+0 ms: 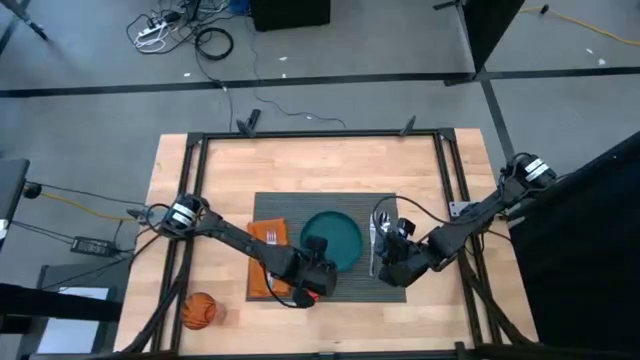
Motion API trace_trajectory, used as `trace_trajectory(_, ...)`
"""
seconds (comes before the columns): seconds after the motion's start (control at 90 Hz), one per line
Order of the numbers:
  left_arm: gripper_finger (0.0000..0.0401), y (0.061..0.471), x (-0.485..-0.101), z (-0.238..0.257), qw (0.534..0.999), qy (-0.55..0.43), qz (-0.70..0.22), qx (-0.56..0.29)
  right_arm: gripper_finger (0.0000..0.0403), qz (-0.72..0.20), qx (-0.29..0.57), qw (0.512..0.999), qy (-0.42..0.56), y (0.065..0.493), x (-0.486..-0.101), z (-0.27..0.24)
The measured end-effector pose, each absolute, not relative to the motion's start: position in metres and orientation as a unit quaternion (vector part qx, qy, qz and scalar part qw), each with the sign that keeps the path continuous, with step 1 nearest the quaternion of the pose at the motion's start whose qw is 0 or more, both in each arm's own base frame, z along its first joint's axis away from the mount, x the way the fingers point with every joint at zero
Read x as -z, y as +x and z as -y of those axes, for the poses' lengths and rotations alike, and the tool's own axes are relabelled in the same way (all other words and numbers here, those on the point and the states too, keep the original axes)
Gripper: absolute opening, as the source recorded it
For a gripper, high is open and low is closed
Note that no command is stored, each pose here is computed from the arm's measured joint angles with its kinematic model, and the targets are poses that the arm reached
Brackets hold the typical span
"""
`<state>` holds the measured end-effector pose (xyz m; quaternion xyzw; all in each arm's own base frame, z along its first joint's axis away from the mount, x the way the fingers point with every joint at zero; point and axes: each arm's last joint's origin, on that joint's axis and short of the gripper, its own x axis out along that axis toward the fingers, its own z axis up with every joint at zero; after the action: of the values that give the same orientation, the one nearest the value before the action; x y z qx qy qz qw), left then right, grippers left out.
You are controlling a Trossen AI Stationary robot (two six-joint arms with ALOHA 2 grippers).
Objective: Set table place
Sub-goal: Move the orange cup on the top right of the gray placemat
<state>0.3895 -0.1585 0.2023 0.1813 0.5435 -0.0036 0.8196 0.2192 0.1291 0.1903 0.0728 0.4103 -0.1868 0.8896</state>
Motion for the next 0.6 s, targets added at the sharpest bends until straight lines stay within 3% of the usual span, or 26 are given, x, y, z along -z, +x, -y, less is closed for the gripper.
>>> trace_trajectory(0.356, 0.0172, 0.367, -0.252, 0.164, 0.806, 0.123, -0.578, -0.018, 0.0124, -0.416, 0.177, 0.890, 0.064, 0.219, -0.190, -0.129)
trace_trajectory(0.6, 0.0172, 0.321, -0.291, 0.170, 0.798, 0.074, -0.593, -0.077, 0.0165, -0.408, 0.184, 0.892, 0.063, 0.220, -0.191, -0.129)
